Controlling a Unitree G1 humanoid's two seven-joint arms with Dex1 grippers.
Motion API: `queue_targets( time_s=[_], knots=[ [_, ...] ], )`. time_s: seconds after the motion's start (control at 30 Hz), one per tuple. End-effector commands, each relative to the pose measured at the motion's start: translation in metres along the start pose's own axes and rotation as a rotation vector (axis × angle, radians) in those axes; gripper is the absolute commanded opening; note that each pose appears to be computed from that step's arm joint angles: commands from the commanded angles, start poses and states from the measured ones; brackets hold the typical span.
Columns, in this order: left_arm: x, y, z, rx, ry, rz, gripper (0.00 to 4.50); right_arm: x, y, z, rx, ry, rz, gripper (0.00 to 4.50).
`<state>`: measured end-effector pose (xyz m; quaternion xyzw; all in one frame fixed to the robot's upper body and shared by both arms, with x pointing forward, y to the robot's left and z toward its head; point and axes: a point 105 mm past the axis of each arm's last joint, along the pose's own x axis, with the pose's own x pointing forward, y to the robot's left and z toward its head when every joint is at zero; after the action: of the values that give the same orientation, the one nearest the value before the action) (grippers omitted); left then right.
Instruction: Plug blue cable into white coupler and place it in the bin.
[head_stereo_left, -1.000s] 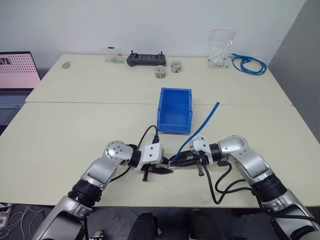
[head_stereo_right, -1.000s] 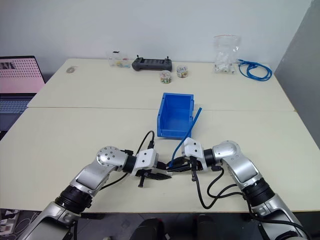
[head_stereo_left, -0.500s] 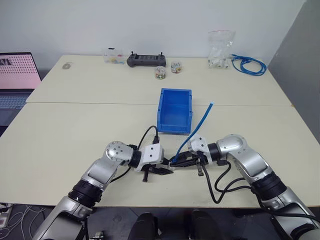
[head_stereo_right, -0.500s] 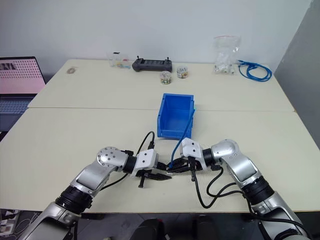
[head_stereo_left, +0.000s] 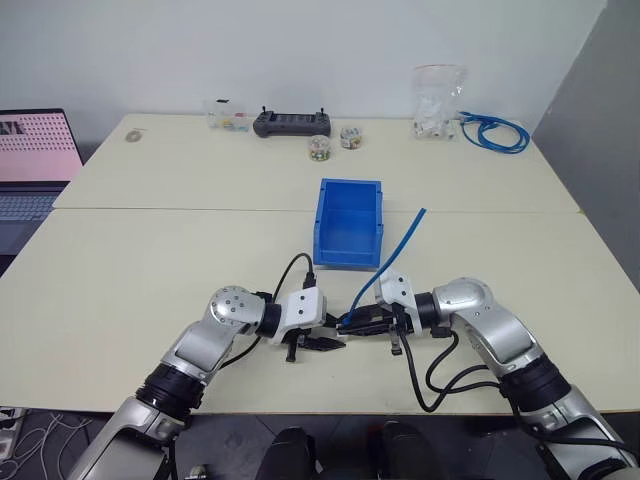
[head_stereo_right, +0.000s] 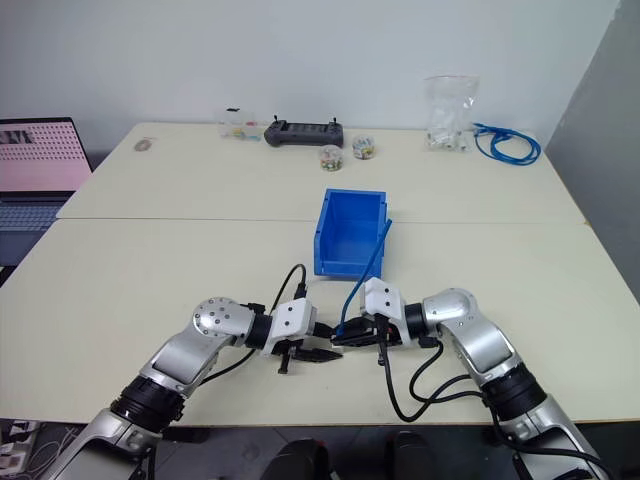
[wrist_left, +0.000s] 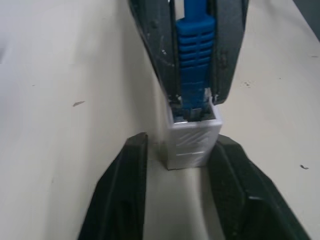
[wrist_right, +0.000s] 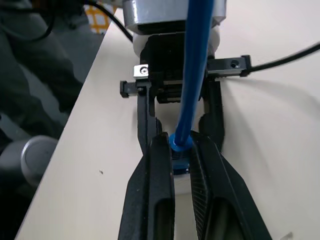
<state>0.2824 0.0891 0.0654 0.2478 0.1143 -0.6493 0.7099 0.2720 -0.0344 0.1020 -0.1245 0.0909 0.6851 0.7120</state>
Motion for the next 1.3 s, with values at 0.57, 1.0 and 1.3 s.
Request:
queue_targets(
  time_s=[0.57, 1.0, 1.3],
  knots=[
    [-0.101, 0.063, 0.085, -0.035, -0.175, 0.641, 4.50, -0.061, -0.135, 0.121, 0.217, -0.384, -0.593, 0.14],
    [-0.107, 0.076, 0.076, -0.022, -0.120, 0.686, 4.50, -0.101, -0.151, 0.089, 0.187, -0.109, -0.580, 3.27],
    [-0.137, 0.088, 0.049, -0.138, -0.082, 0.803, 4.50, -0.137, -0.097, 0.064, 0.132, -0.055, -0.554, 4.47]
  ],
)
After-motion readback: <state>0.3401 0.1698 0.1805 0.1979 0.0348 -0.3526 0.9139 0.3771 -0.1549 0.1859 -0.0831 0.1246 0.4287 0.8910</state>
